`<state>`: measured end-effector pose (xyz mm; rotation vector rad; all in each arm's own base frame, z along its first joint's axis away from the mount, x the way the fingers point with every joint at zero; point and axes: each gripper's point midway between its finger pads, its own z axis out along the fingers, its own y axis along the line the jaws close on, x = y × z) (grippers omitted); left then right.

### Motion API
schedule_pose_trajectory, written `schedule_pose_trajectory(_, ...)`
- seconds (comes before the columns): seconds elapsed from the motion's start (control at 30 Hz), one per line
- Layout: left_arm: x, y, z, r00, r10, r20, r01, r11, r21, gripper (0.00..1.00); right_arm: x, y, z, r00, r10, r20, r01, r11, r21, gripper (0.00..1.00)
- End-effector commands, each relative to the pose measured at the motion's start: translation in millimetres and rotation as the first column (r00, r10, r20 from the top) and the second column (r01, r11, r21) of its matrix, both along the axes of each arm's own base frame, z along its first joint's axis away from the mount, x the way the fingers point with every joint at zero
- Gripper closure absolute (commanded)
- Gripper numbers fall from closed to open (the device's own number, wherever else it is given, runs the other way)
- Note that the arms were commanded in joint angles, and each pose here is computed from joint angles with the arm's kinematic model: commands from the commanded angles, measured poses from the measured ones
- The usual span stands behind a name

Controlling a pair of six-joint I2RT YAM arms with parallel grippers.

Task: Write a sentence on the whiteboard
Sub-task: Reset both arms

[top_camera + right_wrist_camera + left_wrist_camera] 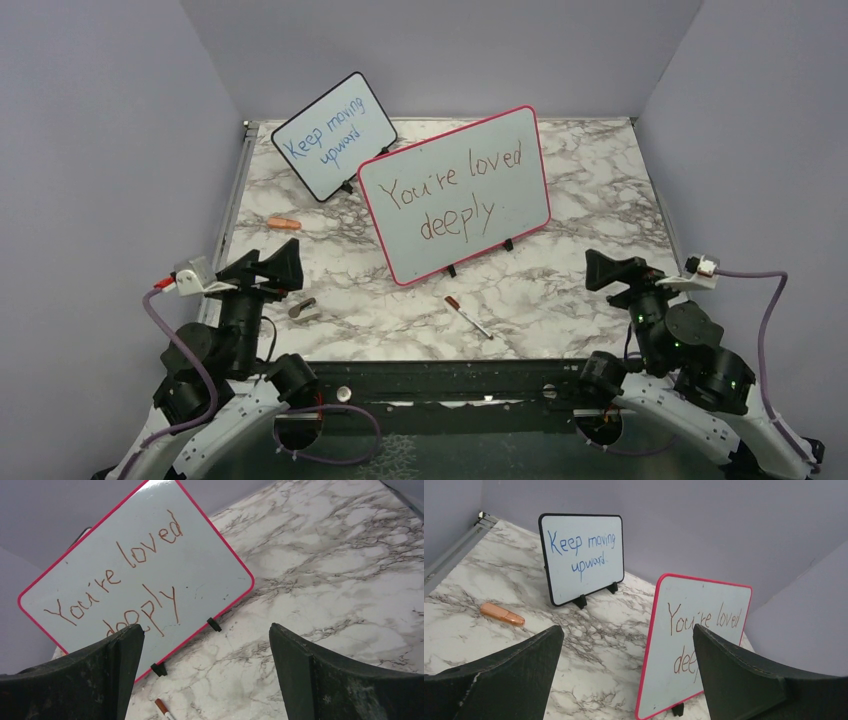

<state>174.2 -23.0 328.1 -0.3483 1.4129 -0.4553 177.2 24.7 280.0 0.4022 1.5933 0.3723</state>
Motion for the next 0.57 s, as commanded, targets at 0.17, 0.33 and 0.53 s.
schedule_pose_trajectory(0.17, -0.6, 17.6, -2.9, 0.996, 0.085, 0.025, -0.085, 0.996, -0.016, 0.01, -4.5, -18.7, -6.3, 0.997, -0.069, 0.021, 0.068, 0.996, 0.057, 0.0)
schedule_pose_trajectory(0.33, -0.4, 21.6, -1.2, 0.993, 0.108, 0.037, -0.108, 0.994, -0.007, 0.01, -3.5, -18.3, -7.6, 0.997, -0.075, 0.012, 0.074, 0.996, 0.045, 0.0)
schedule_pose_trajectory(0.53, 2.4, 20.2, 0.9, 0.991, 0.118, 0.062, -0.118, 0.993, 0.002, 0.01, -4.1, -19.2, -7.9, 0.997, -0.077, 0.01, 0.077, 0.996, 0.051, 0.0)
